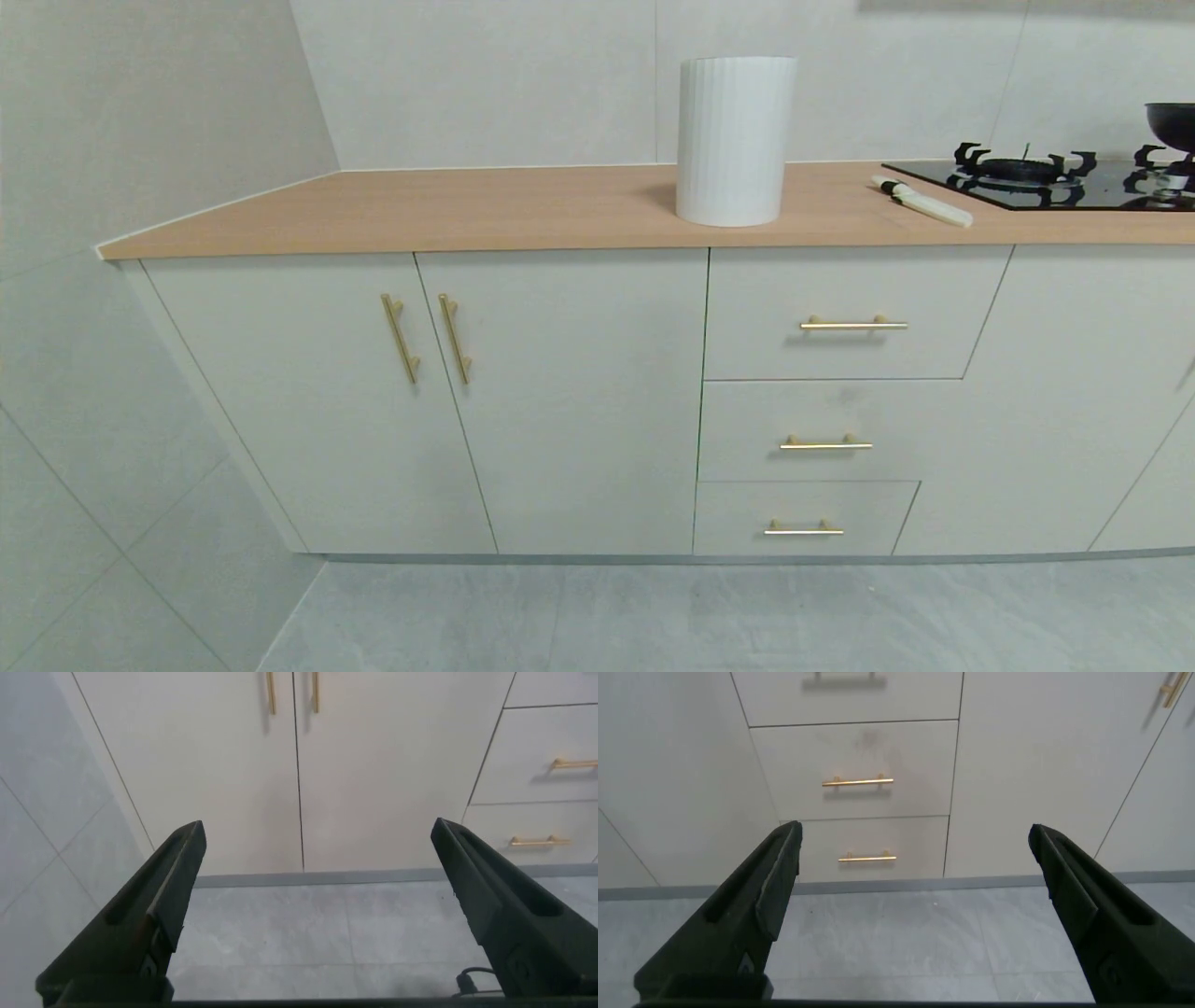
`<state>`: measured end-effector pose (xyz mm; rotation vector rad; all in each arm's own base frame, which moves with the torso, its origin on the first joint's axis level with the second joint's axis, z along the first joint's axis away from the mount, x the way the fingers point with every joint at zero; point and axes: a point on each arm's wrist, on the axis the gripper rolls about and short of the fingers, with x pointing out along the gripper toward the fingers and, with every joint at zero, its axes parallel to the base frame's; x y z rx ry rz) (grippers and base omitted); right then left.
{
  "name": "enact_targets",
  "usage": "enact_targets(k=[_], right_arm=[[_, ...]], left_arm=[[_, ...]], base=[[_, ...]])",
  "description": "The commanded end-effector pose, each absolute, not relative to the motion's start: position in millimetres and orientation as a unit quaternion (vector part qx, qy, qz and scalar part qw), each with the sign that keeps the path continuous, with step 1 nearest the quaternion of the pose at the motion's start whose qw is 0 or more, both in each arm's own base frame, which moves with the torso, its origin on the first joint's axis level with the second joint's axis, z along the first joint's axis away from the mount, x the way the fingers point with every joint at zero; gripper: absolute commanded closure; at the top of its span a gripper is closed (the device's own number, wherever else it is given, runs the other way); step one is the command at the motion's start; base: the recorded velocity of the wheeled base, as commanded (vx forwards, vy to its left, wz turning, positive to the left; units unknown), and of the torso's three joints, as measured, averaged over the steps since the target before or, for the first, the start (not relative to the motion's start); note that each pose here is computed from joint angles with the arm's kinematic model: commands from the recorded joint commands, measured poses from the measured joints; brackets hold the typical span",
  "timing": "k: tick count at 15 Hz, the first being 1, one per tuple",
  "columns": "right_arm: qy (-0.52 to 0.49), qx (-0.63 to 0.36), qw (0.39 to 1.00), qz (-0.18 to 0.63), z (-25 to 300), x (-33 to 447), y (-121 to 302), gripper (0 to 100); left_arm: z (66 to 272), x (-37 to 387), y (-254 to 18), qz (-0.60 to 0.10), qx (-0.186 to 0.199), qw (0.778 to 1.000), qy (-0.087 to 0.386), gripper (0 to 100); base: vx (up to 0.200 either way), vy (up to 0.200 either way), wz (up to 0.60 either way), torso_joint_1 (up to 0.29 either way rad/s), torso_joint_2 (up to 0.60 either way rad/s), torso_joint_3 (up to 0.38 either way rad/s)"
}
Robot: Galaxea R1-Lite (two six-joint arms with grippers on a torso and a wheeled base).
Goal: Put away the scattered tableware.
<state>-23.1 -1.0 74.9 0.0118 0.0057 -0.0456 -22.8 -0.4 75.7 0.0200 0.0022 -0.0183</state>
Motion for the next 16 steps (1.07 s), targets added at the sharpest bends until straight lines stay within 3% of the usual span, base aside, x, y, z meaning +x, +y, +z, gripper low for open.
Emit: enact_targets(k=[1, 16], right_arm=[[0.004, 0.006, 1.0, -0.022, 75.0, -22.9, -1.0, 0], [0.004, 0.006, 1.0, -0.022, 75.0, -22.9, -1.0, 0]], left_arm=[[75.6, -22.8, -0.3, -0.009, 0.01, 1.0, 0.001, 0], [75.6, -22.8, -0.3, -0.009, 0.009, 1.0, 0.001, 0]], base=[[0.2, 0.0, 0.0, 0.002, -0.01, 0.002], [0.2, 0.0, 0.0, 0.004, 0.0, 0.003]])
